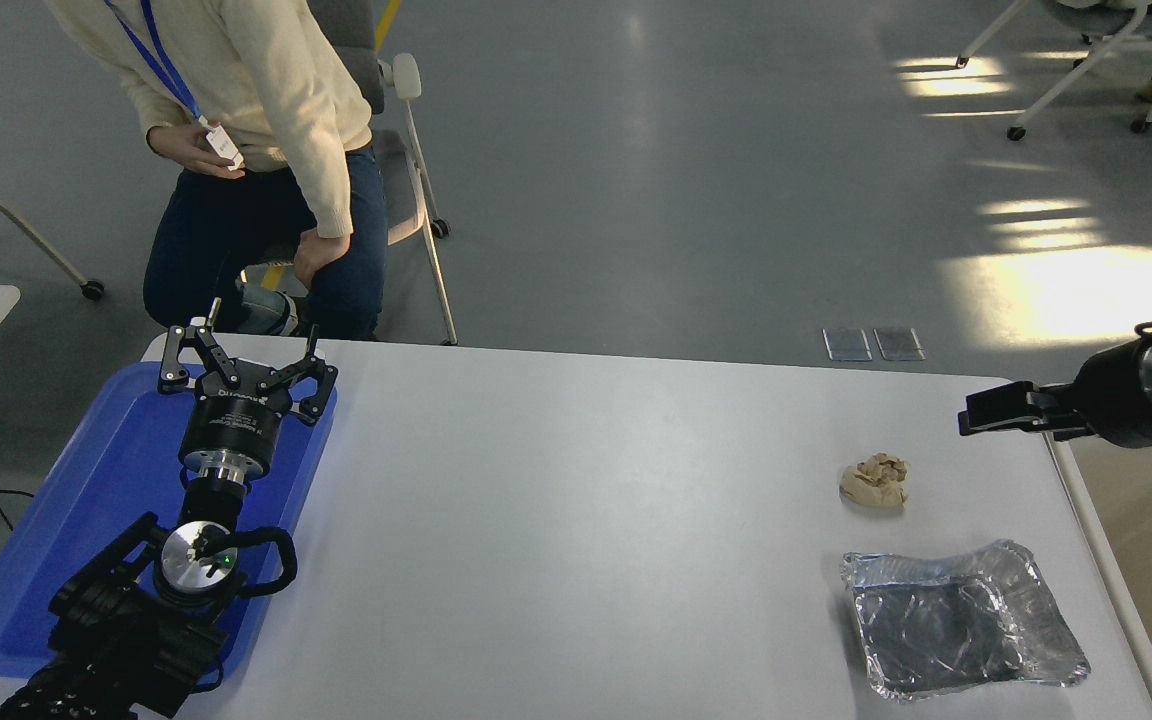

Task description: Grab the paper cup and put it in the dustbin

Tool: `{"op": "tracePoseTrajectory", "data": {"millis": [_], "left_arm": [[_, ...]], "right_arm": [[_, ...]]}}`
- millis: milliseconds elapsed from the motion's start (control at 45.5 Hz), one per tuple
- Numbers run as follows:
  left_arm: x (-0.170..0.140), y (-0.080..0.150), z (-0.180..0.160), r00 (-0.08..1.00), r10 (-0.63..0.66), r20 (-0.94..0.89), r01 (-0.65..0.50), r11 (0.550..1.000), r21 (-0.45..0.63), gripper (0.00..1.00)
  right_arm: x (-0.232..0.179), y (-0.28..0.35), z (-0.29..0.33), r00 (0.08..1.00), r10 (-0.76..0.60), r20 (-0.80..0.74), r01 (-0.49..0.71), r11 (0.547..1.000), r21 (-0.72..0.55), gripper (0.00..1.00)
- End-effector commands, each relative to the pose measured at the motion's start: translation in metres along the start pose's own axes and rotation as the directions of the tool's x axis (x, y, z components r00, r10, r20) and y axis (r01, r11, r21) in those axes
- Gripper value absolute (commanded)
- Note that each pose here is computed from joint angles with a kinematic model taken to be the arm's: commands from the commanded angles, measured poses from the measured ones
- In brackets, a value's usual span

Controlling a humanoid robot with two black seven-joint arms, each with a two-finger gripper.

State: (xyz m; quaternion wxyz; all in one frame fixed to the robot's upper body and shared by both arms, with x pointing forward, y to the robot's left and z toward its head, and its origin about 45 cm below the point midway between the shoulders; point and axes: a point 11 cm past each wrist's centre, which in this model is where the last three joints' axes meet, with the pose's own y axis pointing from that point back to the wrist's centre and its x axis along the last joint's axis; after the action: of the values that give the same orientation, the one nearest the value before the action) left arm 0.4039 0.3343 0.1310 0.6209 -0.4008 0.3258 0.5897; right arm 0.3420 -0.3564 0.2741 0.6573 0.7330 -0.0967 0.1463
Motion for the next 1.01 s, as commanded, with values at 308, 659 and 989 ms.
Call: {"op": "tracePoseTrajectory", "data": {"millis": [308,659,989], "left_arm": [[0.0,0.0,0.0,1.0,0.0,0.0,0.0,1.0,0.0,1.0],[0.001,0.0,0.0,1.0,0.004,0.0,-0.004,1.0,-0.002,1.0],[0.001,0.0,0.001,1.0,0.004,0.0,-0.004,1.0,-0.004,1.0]], "right_arm": [[-0.006,0.028,-0.101,0.98,-0.197,0.042,0.188,0.97,0.152,1.0],[-0.004,0.032,-0.149,0.966,-0.255,0.052,0.236,0.942,0.237,1.0],[0.0,0.034,-0.172,0.965,-0.26,-0.028,0.26,0.947,0.189,1.0]]}}
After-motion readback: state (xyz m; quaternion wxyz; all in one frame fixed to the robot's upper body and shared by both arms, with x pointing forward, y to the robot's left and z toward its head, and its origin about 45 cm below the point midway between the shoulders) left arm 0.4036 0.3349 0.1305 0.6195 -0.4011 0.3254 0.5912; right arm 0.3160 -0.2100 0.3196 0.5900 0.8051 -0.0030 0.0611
